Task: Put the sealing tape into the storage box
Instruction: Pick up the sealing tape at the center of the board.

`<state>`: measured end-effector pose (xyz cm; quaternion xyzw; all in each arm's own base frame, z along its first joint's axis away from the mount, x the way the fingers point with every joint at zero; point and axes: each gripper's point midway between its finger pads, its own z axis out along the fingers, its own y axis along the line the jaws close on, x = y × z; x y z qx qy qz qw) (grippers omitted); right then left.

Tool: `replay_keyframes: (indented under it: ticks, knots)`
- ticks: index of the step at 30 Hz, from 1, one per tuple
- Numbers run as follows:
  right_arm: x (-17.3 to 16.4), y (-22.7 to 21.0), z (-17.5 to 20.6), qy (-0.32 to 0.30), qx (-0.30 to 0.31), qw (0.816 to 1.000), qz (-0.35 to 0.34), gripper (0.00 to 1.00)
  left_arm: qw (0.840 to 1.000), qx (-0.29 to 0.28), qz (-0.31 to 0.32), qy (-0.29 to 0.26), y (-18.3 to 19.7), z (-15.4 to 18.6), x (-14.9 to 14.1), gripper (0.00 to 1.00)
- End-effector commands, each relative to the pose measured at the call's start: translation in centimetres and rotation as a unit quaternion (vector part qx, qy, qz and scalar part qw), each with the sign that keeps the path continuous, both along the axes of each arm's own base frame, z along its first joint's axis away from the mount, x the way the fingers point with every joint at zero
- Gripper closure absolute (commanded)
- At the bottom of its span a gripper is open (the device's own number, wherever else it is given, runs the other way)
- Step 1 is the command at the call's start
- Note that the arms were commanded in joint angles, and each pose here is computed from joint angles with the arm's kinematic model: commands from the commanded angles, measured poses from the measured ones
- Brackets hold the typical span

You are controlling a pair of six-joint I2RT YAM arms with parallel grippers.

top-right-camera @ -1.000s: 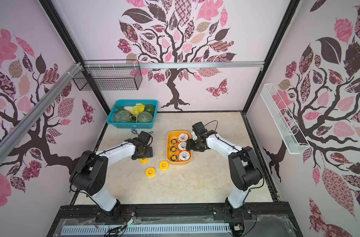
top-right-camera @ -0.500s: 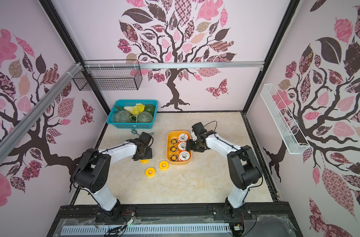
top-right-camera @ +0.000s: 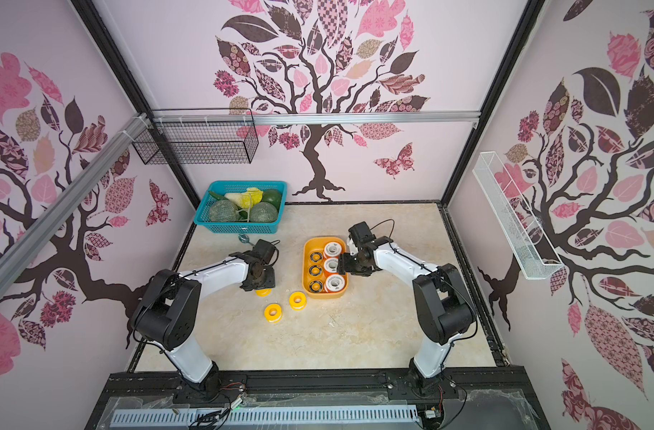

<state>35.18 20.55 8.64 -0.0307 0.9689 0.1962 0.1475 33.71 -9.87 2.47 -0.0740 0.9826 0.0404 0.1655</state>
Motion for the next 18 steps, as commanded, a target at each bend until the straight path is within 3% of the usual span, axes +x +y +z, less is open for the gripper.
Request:
replay_keyframes:
  ticks: [1, 18]
  knots:
    - [0.4, 0.0, -0.4, 0.003, 0.000, 1.000, 0.000, 0.30, 1.000, 0.000, -0.003, -0.003, 0.0, 0.3, -0.1, 0.43]
    - [2.3, -0.5, -0.1, 0.003, 0.023, 1.000, -0.012, 0.33, 1.000, -0.016, -0.011, -0.021, -0.6, 2.4, 0.6, 0.43]
